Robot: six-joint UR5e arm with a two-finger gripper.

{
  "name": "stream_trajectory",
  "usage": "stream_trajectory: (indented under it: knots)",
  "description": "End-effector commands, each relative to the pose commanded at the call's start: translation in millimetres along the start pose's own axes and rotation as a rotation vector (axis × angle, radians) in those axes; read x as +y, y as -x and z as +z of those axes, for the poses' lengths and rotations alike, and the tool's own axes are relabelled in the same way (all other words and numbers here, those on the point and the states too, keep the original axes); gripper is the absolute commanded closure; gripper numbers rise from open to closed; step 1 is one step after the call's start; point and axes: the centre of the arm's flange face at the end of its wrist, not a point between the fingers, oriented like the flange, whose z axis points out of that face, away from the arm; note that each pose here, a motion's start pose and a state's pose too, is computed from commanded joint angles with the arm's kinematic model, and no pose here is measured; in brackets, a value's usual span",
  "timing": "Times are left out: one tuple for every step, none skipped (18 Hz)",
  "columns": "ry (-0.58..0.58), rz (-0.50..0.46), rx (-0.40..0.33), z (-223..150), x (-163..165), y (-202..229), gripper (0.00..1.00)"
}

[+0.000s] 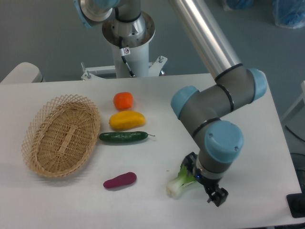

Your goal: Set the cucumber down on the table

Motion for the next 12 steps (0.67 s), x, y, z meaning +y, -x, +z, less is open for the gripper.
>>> stream_trajectory:
  knots:
    - [0.002,0.011,0.003,1.9,0.3,-0.2,0.0]
    - [0.003,0.012,0.004,3.7,0.5,-0.2,0.0]
    - [0.005,0.012,0.006,4.9,0.7,-0.1,0.0]
    - [0.005,0.012,0.009,7.9,0.9,-0.1,0.0]
    - [0.008,0.012,0.012,9.9,1.4,-0.9,0.0]
    - [0.009,0.012,0.013,11.2,1.5,-1.4,0.0]
    - [0.009,0.013,0.015,12.5,0.4,-1.6,0.0]
    - [0.009,0.012,0.015,12.5,0.4,-1.6,0.0]
    - [0.009,0.013,0.015,12.5,0.4,-1.6,0.0]
    - [0.012,0.012,0.016,13.1,1.9,-1.6,0.0]
    - [0.016,0.013,0.019,15.1,1.3,-2.1,0.0]
    - [0.018,0.013,0.019,15.1,1.5,-2.1,0.0]
